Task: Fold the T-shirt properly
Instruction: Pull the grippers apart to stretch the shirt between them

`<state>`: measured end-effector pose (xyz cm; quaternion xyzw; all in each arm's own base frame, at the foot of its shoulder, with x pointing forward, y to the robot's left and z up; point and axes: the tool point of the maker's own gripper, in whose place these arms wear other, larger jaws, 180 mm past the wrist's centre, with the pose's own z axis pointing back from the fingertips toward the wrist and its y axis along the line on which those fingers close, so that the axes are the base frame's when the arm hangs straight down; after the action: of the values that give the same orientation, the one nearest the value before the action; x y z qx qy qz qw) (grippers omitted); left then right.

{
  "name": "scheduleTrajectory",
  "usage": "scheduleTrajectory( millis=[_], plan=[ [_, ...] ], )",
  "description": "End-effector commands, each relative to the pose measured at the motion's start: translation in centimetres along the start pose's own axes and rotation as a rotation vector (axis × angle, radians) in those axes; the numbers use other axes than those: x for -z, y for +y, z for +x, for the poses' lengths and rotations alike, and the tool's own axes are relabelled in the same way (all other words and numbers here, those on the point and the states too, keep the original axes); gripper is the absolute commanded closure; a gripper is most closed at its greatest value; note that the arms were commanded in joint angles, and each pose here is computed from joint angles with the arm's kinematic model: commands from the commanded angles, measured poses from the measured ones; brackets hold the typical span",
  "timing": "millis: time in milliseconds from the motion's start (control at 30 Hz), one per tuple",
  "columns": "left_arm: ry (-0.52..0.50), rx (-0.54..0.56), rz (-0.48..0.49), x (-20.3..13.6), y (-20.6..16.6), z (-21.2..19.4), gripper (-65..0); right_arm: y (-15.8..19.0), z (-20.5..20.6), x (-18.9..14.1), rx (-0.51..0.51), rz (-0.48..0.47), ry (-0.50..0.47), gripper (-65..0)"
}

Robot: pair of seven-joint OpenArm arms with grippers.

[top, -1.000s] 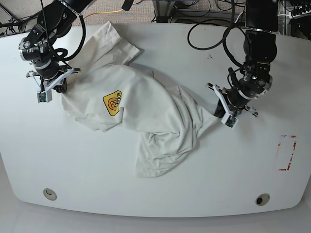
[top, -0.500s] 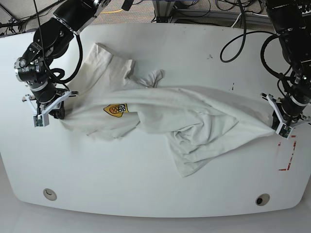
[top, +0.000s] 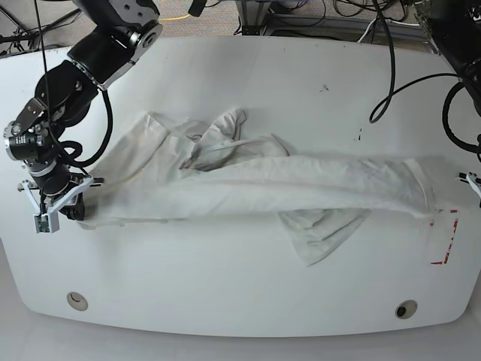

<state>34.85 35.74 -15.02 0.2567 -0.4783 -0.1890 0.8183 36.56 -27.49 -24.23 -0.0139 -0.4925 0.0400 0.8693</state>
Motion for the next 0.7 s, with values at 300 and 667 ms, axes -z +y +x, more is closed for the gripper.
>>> scheduleTrajectory(
  millis=[300,667],
  plan=[
    [-0.089,0.043,0.062,-0.4,2.6,5.6,0.0,-3.4,7.6,-0.5,-0.028,-0.049,-0.131,0.0],
    [0.126,-0.047,-0.178,1.1,-8.3,-2.0,-28.8,-2.9,3.2,0.2,-0.014,-0.029,-0.032,0.0]
  ],
)
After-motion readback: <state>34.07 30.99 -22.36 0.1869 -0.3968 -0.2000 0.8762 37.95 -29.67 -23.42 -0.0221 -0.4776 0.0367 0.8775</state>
